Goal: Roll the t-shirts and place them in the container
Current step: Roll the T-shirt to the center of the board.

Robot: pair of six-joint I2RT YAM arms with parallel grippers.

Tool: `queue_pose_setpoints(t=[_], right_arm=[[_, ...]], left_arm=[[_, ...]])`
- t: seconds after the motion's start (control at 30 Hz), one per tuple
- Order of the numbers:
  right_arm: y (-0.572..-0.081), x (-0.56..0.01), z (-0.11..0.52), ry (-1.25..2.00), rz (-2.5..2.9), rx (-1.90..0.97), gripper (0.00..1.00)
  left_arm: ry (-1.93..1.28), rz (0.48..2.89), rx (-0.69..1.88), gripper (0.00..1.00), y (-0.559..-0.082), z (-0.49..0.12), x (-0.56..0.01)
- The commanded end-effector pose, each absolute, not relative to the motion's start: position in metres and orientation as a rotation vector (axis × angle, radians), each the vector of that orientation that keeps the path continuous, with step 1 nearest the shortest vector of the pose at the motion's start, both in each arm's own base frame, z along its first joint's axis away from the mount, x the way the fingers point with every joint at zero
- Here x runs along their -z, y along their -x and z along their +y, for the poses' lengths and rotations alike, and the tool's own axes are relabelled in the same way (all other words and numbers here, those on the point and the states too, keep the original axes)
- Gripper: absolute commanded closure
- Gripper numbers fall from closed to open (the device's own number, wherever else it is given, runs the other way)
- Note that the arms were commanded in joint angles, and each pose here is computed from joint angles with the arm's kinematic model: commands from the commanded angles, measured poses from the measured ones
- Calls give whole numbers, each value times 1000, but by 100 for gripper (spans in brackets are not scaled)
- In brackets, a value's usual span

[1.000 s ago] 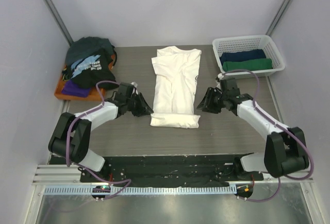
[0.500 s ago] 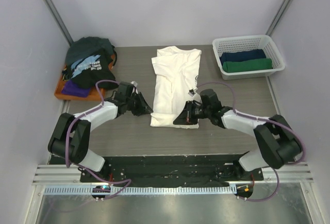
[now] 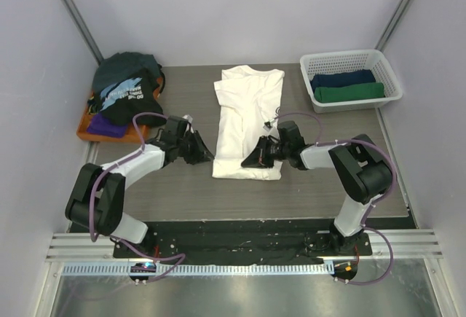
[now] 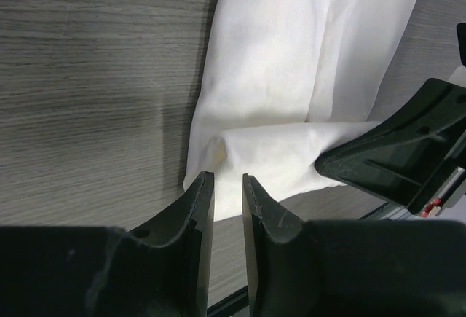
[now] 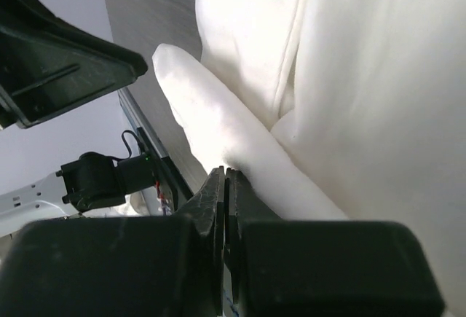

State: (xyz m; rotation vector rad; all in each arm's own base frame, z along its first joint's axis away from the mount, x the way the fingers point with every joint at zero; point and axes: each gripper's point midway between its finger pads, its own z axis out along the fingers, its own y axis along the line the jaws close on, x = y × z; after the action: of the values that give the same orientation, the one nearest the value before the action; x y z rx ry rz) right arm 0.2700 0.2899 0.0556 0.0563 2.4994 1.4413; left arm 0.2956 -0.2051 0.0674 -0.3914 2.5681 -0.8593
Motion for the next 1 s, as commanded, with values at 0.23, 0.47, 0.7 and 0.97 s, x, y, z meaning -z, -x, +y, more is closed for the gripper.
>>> queue_pose_setpoints(t=[0.23,0.47,0.7,0.97], right_arm=[[-297,-49,300,-4,2431,-1467,99],[-303,-34,303,12,2452,-1446,99],[-308,-38,305,31,2457,-1434,99],[-307,-86,300,114,2383,-1399,98]], left_arm=[[272,2383,864,65,-303,-204,-141],[161,2342,1014,71,-284,-234,-147],[148,2344,1045,83,-289,-242,-127],[106,2340,1130,86,-293,-260,-126]])
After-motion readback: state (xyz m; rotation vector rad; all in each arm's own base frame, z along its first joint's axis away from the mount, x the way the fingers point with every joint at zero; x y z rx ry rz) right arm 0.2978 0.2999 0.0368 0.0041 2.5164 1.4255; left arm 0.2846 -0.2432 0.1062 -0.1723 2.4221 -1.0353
